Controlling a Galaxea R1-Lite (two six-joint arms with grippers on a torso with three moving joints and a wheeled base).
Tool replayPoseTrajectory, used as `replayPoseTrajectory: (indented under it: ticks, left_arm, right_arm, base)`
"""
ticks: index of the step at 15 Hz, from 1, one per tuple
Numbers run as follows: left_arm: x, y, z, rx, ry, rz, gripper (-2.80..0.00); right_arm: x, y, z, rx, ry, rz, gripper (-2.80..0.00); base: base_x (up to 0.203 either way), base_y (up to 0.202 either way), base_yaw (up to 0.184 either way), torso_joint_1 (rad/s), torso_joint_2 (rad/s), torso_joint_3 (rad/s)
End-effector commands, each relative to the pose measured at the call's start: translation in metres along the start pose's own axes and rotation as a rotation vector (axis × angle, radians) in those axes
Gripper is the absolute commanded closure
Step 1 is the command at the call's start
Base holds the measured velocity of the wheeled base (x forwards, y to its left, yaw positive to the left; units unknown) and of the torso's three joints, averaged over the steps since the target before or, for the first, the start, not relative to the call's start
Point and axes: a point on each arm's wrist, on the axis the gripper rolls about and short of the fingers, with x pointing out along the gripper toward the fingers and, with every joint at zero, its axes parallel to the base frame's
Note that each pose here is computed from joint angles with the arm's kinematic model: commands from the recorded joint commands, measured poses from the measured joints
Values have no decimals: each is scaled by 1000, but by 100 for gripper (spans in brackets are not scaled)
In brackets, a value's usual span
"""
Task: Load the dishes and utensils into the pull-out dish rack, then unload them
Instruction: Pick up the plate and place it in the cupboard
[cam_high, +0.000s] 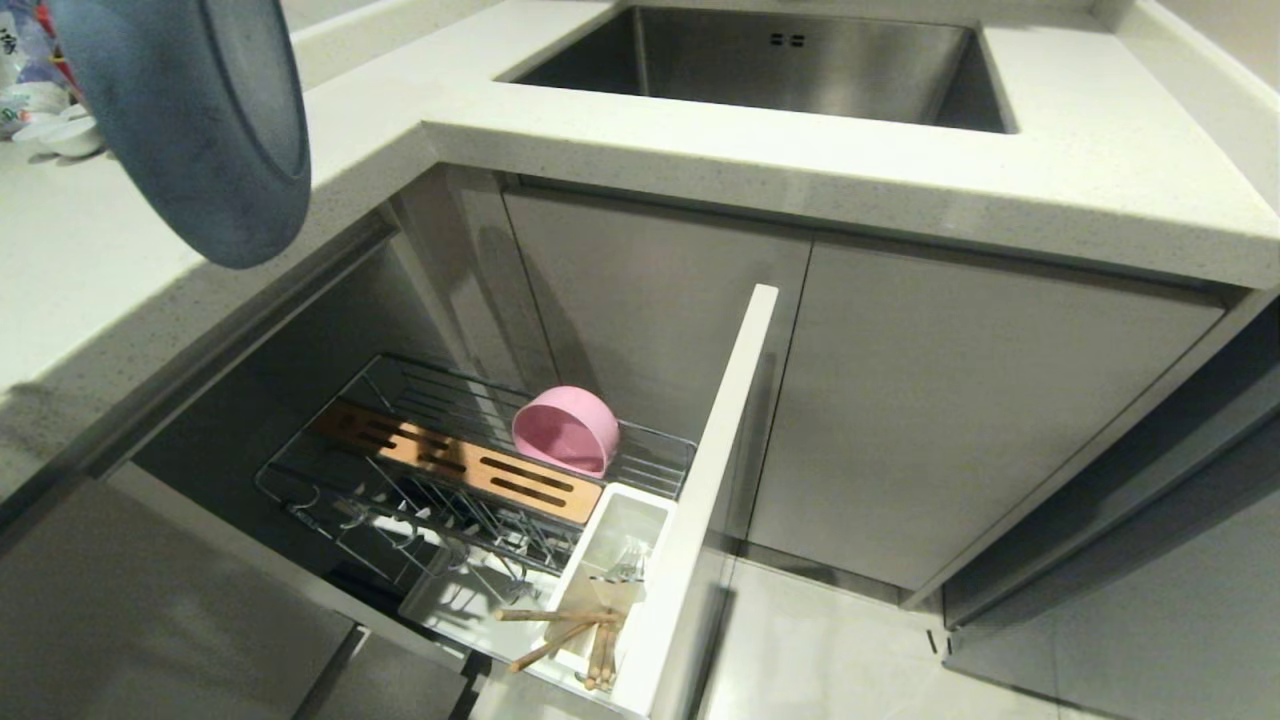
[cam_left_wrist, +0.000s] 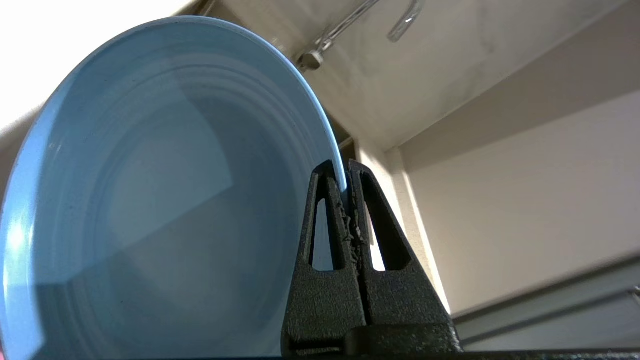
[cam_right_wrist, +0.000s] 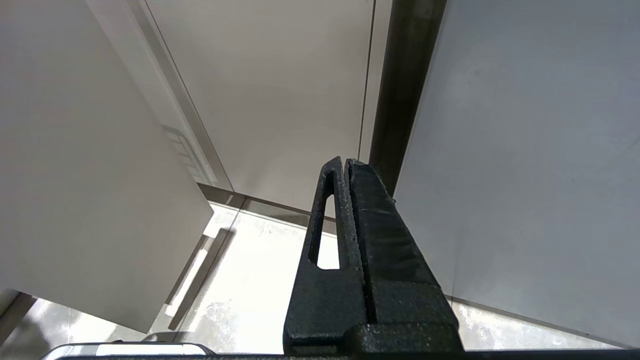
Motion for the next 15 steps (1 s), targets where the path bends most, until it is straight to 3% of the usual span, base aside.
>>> replayPoseTrajectory:
  ticks: [1, 4, 8, 10, 15]
  left_arm:
    - [21, -8, -36, 7, 41, 31, 0]
    - [39, -7, -78, 24, 18, 135, 0]
    - [35, 21, -128, 84, 42, 217, 0]
    - [31, 34, -141, 92, 2, 296, 0]
    - [36, 49, -159, 35, -123, 380, 0]
  right_arm:
    - [1, 0, -7, 0, 25, 0, 0]
    - [1, 0, -7, 0, 24, 0, 0]
    - [1, 0, -7, 0, 26, 0, 0]
    - [1, 0, -7, 0, 25, 0, 0]
    - [1, 0, -7, 0, 25, 0, 0]
  base:
    - [0, 0, 0, 0, 0, 0]
    - [0, 0, 0, 0, 0, 0]
    - [0, 0, 0, 0, 0, 0]
    - [0, 0, 0, 0, 0, 0]
    - [0, 0, 0, 0, 0, 0]
